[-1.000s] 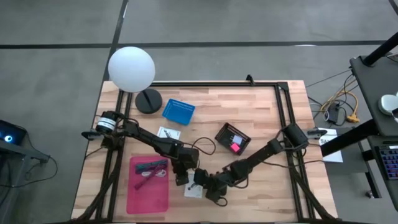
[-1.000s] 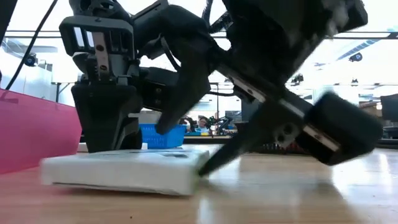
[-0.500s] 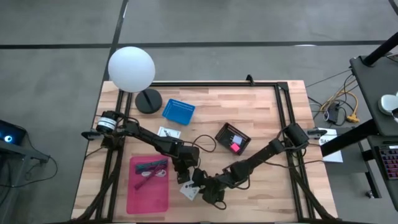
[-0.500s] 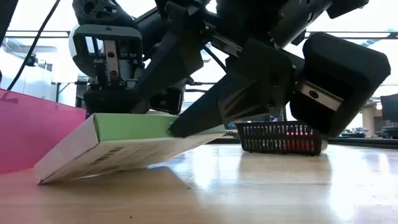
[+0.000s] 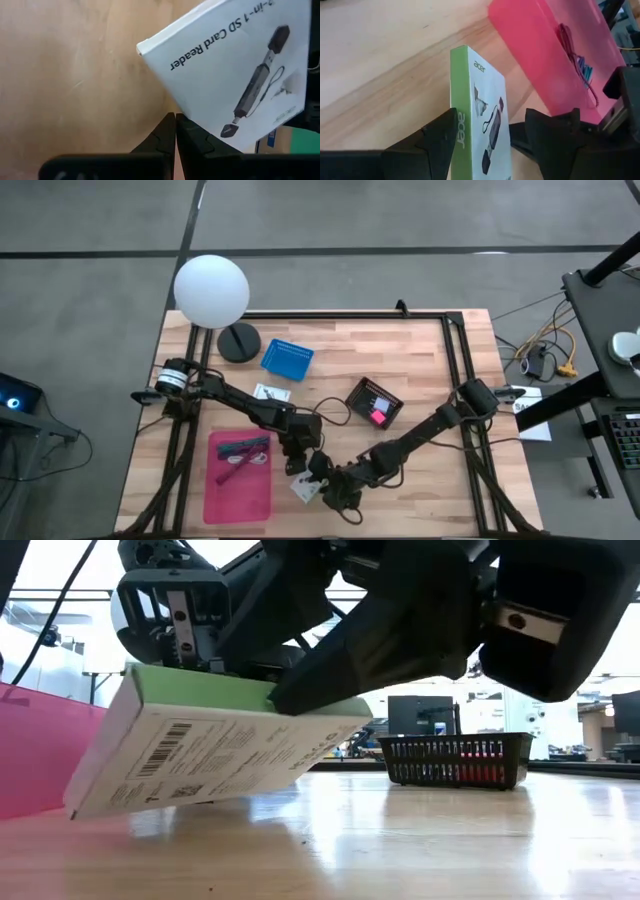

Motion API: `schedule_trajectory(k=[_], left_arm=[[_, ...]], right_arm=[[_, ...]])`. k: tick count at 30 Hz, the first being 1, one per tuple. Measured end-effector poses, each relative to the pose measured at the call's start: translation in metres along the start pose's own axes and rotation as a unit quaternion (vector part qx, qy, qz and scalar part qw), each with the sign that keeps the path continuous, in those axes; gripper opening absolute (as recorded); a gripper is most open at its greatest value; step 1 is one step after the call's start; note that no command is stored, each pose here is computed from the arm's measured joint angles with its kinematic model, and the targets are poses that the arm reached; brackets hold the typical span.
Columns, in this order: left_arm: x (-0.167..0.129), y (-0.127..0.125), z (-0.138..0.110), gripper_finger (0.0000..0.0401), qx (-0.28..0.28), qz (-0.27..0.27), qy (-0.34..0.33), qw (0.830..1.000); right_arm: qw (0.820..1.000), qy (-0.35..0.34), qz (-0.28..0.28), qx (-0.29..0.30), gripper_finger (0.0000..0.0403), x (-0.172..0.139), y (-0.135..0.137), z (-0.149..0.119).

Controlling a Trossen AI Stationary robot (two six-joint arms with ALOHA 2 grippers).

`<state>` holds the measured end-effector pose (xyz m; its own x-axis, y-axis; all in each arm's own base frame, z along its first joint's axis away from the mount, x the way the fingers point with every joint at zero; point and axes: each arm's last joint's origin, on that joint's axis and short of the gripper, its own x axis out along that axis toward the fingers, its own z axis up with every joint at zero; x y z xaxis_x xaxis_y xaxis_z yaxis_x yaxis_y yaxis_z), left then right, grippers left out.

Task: Pick and place items into bin
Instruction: Put the bottom white card reader box into the blue bin

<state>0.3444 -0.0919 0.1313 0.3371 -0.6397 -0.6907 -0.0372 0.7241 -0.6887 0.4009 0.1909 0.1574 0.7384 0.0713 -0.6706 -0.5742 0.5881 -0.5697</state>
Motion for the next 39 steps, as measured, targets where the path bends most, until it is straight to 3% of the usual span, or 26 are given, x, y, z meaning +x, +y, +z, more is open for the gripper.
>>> schedule_trajectory(k=[16,39], left_arm=[[-0.001,-0.007,0.008,0.0,0.061,-0.024,-0.034,0.997],[-0.001,-0.01,0.015,0.0,0.099,-0.028,-0.074,0.992]], right_arm=[[0.998,0.006,0.044,0.045,0.0219,-0.017,-0.008,0.013],[0.995,-0.02,0.072,0.068,0.0219,-0.033,-0.016,0.017]])
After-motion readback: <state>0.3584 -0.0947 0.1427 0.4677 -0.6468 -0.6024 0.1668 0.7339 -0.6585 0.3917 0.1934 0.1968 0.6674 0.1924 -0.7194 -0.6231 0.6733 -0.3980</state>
